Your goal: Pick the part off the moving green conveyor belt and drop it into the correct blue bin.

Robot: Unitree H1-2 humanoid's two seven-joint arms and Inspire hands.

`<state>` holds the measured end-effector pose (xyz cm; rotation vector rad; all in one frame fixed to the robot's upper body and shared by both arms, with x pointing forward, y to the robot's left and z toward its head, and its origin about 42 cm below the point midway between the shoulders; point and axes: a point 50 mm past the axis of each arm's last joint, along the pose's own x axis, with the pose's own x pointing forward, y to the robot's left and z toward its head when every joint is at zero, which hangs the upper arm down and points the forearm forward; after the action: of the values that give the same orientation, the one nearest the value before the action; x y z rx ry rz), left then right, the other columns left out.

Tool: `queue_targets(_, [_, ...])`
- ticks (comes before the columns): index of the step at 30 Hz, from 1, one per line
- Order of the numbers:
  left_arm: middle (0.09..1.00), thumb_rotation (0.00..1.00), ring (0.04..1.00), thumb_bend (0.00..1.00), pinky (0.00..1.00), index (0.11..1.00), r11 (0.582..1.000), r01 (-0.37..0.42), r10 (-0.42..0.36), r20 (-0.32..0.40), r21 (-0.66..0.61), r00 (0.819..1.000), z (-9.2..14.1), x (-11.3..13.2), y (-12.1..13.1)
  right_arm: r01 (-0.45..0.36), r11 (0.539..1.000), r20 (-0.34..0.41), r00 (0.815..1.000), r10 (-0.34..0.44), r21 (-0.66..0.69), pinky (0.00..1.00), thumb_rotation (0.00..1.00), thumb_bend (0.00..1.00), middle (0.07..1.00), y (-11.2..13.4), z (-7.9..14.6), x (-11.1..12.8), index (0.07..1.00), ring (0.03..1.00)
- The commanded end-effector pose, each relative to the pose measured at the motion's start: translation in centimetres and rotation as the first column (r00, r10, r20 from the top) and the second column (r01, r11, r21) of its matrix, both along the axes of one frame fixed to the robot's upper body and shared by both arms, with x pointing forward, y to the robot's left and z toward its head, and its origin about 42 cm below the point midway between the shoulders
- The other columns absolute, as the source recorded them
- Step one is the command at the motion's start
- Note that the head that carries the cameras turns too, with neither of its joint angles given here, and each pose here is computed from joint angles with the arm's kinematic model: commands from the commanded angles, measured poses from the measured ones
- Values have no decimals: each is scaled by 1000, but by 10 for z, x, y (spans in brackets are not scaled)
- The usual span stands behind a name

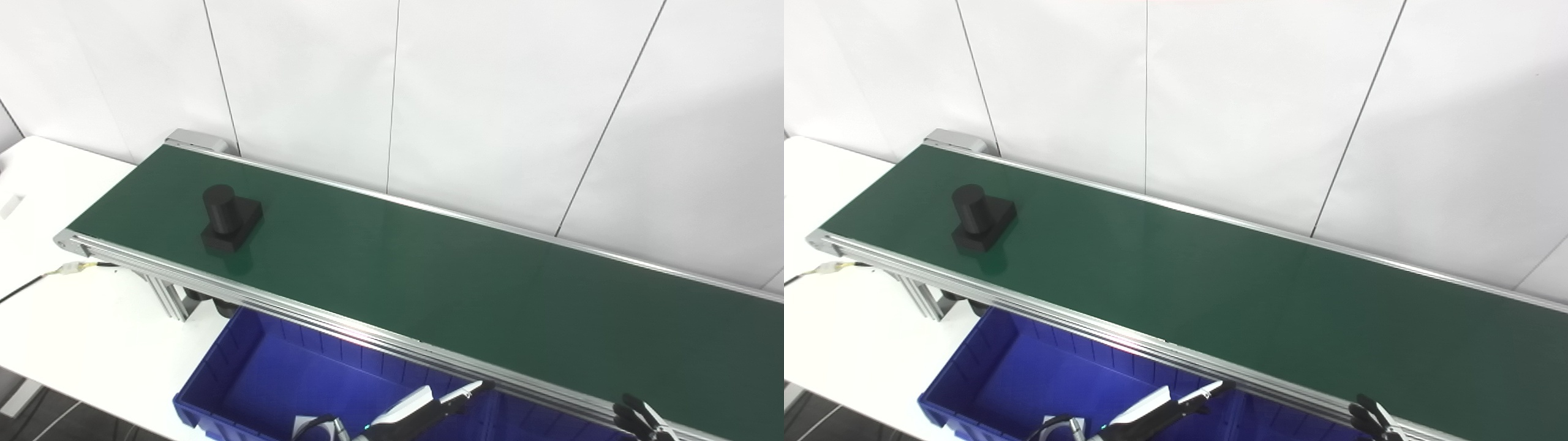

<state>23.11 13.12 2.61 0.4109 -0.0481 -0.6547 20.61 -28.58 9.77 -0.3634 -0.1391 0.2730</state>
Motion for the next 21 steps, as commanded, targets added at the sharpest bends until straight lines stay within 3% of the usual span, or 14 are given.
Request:
queue_targets(1, [1000,488,1000,940,930,1000,999,-4,7,71,-33,997,14,9,-7,-12,1000,101,995,11,15,710,351,978,848,0,18,1,887,826])
queue_targets(12, [1000,465,993,921,905,1000,999,-8,11,80,-42,997,15,8,-5,-8,1000,164,986,7,0,707,470,1000,839,-2,36,10,900,818])
queue_targets(21, [1000,489,979,927,878,1000,999,-9,13,81,-42,997,15,9,-8,-32,999,219,975,31,2,667,376,1000,838,-4,60,25,890,794])
